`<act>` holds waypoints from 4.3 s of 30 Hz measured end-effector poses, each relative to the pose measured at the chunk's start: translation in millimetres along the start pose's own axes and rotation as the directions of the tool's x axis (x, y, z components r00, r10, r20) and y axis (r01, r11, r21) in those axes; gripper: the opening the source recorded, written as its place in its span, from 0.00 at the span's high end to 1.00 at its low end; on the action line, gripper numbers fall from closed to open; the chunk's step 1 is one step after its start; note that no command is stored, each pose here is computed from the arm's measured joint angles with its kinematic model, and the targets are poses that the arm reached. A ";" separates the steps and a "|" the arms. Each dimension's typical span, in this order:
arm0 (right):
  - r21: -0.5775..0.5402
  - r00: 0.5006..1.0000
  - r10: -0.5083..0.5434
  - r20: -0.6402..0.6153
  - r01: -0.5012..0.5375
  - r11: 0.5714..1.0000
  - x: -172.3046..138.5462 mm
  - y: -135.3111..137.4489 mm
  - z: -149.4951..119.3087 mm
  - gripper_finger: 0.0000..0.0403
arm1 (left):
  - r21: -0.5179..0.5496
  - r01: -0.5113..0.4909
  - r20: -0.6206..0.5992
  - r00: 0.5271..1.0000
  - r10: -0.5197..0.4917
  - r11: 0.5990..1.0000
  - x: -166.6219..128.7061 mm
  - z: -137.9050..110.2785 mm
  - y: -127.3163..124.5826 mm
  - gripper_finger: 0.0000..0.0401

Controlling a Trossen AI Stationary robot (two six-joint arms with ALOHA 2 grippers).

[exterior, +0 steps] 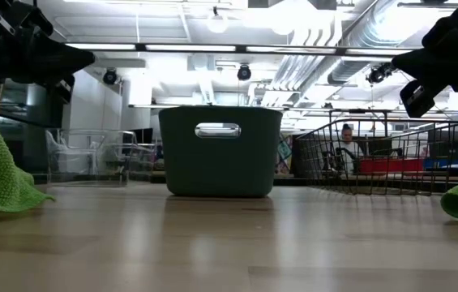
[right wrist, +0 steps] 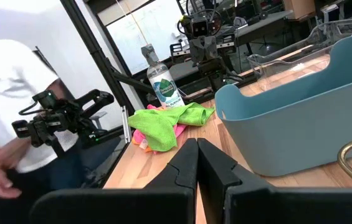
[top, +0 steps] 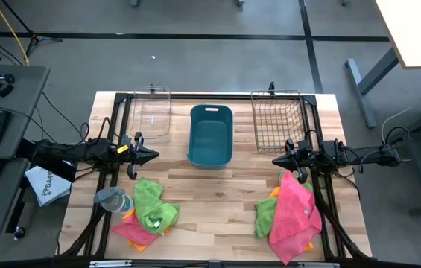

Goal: Sort microfiber towel by color & place in baskets

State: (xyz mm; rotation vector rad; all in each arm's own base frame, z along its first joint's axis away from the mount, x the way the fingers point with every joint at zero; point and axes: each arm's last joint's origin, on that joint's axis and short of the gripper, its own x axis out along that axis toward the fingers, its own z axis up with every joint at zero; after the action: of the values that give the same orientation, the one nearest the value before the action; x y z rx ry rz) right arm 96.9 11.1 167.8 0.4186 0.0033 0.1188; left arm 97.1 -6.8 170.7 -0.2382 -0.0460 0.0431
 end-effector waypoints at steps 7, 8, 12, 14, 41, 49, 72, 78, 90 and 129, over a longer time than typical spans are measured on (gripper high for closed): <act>0.000 1.000 0.000 0.000 0.000 1.000 0.0 0.0 0.0 1.00 | 0.000 0.000 0.000 1.000 0.000 1.000 0.0 0.0 0.0 1.00; 0.000 1.000 0.000 0.000 0.000 1.000 0.0 0.0 0.0 1.00 | 0.000 0.000 0.000 1.000 0.000 1.000 0.0 0.0 0.0 1.00; 0.000 1.000 0.000 0.000 0.000 1.000 0.0 0.0 0.0 1.00 | 0.000 0.000 0.000 1.000 0.000 1.000 0.0 0.0 0.0 1.00; 0.000 1.000 0.000 0.000 0.000 1.000 0.0 0.0 -0.1 1.00 | 0.000 0.000 0.000 1.000 0.000 1.000 0.0 0.0 0.0 1.00; 0.000 1.000 0.000 0.000 0.000 1.000 0.0 0.0 0.0 1.00 | 0.000 0.000 0.000 1.000 0.000 1.000 0.0 0.0 0.0 1.00; 0.000 1.000 0.000 0.000 0.000 1.000 0.0 0.0 0.0 1.00 | 0.000 0.000 0.000 1.000 0.000 1.000 0.0 0.0 0.0 1.00; 0.000 1.000 0.000 0.000 0.000 1.000 0.0 0.0 0.0 1.00 | 0.000 0.000 0.000 1.000 0.000 1.000 0.0 0.0 0.0 1.00; 0.033 0.994 -0.053 0.099 0.050 0.998 -0.3 0.3 7.1 1.00 | 0.000 0.000 0.000 1.000 0.000 1.000 0.0 0.0 0.0 1.00; 0.318 0.681 -0.037 0.731 -0.292 0.902 -20.6 27.7 88.6 1.00 | 0.000 0.000 0.000 1.000 0.000 1.000 0.0 0.0 0.0 1.00; -0.076 -0.058 -0.126 -0.990 0.988 0.138 135.9 88.5 10.2 0.48 | 0.000 0.000 0.000 1.000 0.000 1.000 0.0 0.1 0.0 1.00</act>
State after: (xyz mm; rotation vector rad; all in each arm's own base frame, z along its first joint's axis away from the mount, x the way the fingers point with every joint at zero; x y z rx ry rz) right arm 222.0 102.9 215.9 1.1891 1.5594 -0.8737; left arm 97.1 -6.8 170.8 -0.2382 -0.0462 0.0431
